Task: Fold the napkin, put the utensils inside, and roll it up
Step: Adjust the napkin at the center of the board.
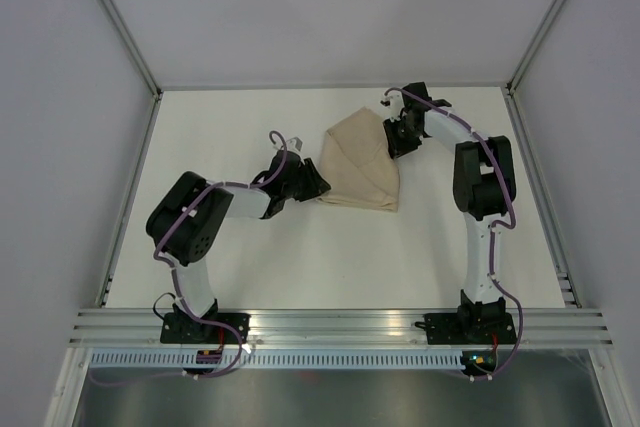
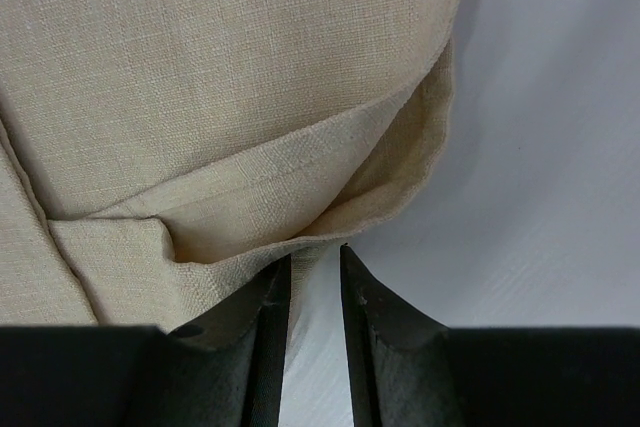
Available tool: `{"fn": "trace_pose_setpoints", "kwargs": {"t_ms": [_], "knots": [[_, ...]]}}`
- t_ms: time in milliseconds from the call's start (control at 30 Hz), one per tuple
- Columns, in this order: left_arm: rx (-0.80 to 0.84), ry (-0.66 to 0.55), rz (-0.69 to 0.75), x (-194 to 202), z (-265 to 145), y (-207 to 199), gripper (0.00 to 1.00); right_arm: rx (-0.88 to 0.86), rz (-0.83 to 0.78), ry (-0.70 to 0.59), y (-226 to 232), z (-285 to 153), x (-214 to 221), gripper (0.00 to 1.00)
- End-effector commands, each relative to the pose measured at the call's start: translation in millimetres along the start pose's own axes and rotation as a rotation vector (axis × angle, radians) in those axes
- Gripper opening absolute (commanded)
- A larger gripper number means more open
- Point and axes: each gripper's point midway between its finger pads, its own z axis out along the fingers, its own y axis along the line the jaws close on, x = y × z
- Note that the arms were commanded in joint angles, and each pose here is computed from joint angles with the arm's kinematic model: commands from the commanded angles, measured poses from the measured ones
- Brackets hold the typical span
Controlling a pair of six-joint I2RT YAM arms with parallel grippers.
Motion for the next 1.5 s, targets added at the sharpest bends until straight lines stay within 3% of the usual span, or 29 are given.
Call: {"fn": "trace_pose_setpoints", "kwargs": {"t_ms": [0,233,533,800,1000,1200,1467], "knots": [[-0.084,-0.007,-0.041,6,-13,17,0.42,0.031,0.012,0.068,0,2,15,0.33],[-0.109,-0.069,0.036,-33,-35,10,0.53,0.117,0.041,0.001,-19,-34,4,0.34],[-0.054,-0.148,0.156,-88,-75,-32,0.57,0.199,0.047,-0.113,-41,-115,-10,0.42],[0.030,-0.228,0.232,-125,-104,-69,0.60,0.143,-0.155,-0.240,-11,-177,1,0.47],[0.092,-0.324,0.269,-157,-137,-104,0.61,0.079,-0.364,-0.278,23,-174,9,0.50],[0.064,-0.370,0.302,-169,-179,-110,0.59,-0.029,-0.501,-0.256,65,-149,16,0.51],[0.029,-0.411,0.303,-178,-207,-112,0.58,-0.064,-0.630,-0.239,101,-125,31,0.51]]}}
